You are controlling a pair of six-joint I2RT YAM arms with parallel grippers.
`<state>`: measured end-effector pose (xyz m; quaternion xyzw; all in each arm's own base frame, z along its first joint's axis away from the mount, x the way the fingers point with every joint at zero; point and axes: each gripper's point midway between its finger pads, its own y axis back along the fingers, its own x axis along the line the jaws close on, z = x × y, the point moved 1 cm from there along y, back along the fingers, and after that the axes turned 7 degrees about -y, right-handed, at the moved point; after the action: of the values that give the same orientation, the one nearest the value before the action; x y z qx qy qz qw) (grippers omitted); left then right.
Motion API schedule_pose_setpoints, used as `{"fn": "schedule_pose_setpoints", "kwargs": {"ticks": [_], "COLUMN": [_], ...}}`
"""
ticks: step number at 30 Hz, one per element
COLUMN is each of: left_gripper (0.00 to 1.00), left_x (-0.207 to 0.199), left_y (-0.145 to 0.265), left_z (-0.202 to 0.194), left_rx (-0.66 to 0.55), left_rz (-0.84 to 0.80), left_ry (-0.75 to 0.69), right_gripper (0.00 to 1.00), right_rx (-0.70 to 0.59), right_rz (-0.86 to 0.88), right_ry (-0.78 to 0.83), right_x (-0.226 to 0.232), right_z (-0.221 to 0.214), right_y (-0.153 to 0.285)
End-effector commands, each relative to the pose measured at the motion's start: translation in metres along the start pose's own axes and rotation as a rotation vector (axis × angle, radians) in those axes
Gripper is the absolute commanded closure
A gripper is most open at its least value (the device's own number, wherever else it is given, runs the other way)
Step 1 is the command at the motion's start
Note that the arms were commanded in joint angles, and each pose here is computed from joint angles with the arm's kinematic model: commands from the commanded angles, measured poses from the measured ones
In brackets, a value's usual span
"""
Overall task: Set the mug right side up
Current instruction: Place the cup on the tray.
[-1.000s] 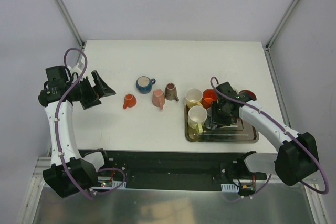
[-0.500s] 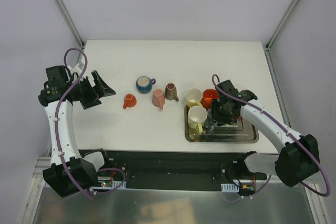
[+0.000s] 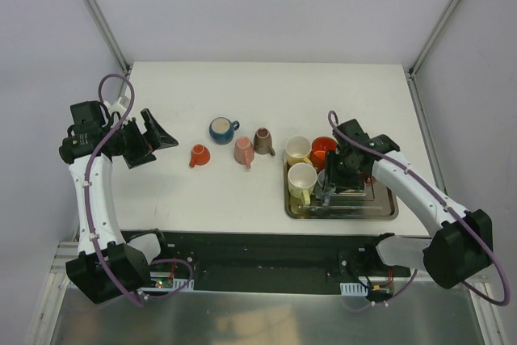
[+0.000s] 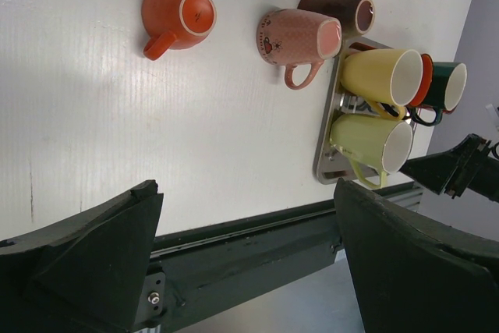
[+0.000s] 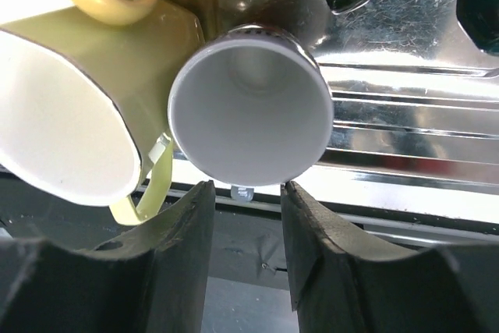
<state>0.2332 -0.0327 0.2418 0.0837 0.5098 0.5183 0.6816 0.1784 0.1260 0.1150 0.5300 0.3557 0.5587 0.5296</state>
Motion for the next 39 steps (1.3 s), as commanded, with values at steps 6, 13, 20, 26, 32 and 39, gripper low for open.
{"fn": "schedule_pose_setpoints", "kwargs": {"ticks": [6,13,20,26,32,39], "left_gripper": [0.04,0.04,0.05,0.05,0.07,0.11], "left_x": [-0.008,-0.011,-0.019,-0.043,-0.069,-0.088], "left_y": [0.007,0.006,0.004,-0.005,-0.012,-0.021], "left_z": [0.007,0.005,-0.002,-0.032,-0.080,-0.129], "left_rx": [-0.032,-0.021,-0.007,0.094,0.241,0.317], "left_rz": [-0.022,-0.049,-0.095,-0.176,-0.311,-0.553], "left_ry": [-0.017,-0.007,-0.038,-0.201,-0.436,-0.915], "right_gripper": [0.51,0.50,0.50,0.50,0.49,0.49], "right_rx": [-0.060,-0.139,-0.247,-0.322,-0.309,-0.268], "right_rz": [0.036,0.013,-0.023,-0.061,-0.047,0.078], "right_ry": [0.142,-0.011,-0.174,-0.226,-0.126,-0.115], "right_x": [-0.004,-0.051,-0.099,-0.147,-0.189,-0.221], "right_z": [0.011,0.041,0.074,0.095,0.103,0.109], "right_y": [0.055,0.067,0.075,0.075,0.058,0.040]}}
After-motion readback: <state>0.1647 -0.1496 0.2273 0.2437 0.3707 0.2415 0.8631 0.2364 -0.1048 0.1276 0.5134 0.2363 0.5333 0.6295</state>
